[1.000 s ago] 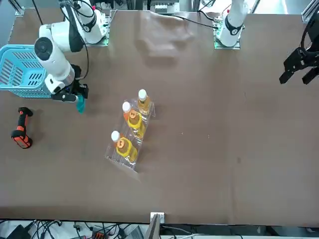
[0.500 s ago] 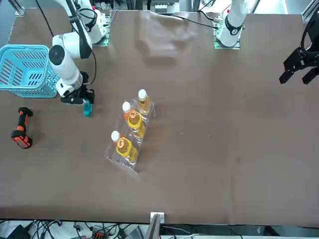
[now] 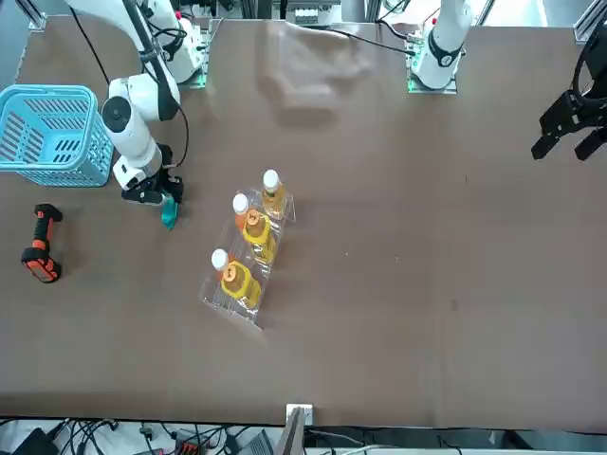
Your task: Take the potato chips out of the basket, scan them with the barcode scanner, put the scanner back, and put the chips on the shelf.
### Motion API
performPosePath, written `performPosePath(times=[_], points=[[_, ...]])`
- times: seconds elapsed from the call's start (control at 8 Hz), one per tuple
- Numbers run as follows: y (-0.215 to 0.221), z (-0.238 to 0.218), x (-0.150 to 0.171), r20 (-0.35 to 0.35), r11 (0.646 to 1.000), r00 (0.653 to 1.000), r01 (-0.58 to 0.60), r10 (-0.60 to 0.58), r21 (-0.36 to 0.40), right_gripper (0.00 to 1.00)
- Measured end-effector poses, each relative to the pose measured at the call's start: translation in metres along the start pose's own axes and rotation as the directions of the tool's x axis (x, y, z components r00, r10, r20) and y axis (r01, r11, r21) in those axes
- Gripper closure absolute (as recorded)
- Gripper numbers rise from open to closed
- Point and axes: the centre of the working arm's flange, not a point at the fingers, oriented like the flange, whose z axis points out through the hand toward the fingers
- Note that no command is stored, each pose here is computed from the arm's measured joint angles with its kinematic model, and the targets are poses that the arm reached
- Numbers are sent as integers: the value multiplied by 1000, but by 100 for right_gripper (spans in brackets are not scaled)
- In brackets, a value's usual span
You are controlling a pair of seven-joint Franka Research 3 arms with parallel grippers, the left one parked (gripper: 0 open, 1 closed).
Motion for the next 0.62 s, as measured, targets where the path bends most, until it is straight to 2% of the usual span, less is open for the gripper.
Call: performPosePath(times=[0.25, 0.5, 0.62], points=[[0, 2, 0, 2, 1000, 1000, -1, 1, -1, 36], [0, 3, 0, 2, 1000, 1000, -1, 1, -1, 0], [0, 1, 2, -9, 1000, 1000, -2, 2, 2, 0]])
